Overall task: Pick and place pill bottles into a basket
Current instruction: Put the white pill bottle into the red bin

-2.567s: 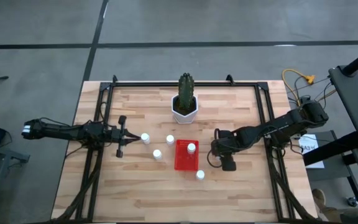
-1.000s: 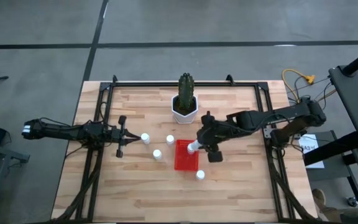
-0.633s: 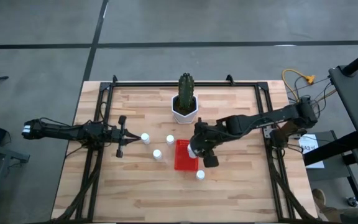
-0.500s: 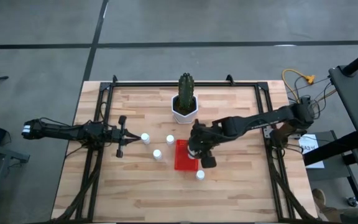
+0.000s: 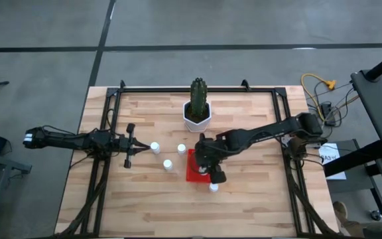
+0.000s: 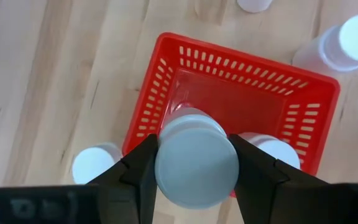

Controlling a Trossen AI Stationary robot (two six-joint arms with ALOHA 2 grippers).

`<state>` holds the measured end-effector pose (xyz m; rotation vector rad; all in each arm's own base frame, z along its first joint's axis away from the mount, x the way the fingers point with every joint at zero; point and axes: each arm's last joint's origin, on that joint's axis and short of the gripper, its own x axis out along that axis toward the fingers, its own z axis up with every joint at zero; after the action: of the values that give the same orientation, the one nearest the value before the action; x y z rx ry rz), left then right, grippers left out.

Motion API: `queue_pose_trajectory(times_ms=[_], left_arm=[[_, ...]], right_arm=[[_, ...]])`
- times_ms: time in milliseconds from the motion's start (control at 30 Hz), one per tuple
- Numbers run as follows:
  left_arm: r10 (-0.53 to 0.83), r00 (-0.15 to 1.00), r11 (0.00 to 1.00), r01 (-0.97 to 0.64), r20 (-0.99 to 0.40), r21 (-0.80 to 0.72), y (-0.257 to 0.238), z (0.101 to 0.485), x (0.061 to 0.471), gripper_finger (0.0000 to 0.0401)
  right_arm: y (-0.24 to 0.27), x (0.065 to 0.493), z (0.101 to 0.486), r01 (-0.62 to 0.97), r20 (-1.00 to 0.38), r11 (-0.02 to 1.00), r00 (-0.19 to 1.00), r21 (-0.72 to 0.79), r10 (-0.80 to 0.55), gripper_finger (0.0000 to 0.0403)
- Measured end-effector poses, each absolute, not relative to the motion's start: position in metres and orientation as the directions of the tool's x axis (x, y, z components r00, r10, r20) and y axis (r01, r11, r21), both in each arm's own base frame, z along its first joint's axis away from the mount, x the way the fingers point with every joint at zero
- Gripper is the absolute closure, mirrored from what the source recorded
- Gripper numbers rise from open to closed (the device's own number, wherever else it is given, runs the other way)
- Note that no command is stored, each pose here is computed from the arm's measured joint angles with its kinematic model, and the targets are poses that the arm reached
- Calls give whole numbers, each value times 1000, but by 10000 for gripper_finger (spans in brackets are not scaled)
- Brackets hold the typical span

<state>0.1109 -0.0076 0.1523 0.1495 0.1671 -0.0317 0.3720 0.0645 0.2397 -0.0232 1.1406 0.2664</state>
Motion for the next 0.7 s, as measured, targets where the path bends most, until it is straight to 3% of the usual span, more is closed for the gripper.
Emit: queue_pose_trajectory(times_ms=[700], left_arm=[[-18, 983, 988, 45, -181, 146, -8, 151, 112, 398]], right_arm=[[68, 372, 235, -244, -914, 968, 378, 57, 149, 256]])
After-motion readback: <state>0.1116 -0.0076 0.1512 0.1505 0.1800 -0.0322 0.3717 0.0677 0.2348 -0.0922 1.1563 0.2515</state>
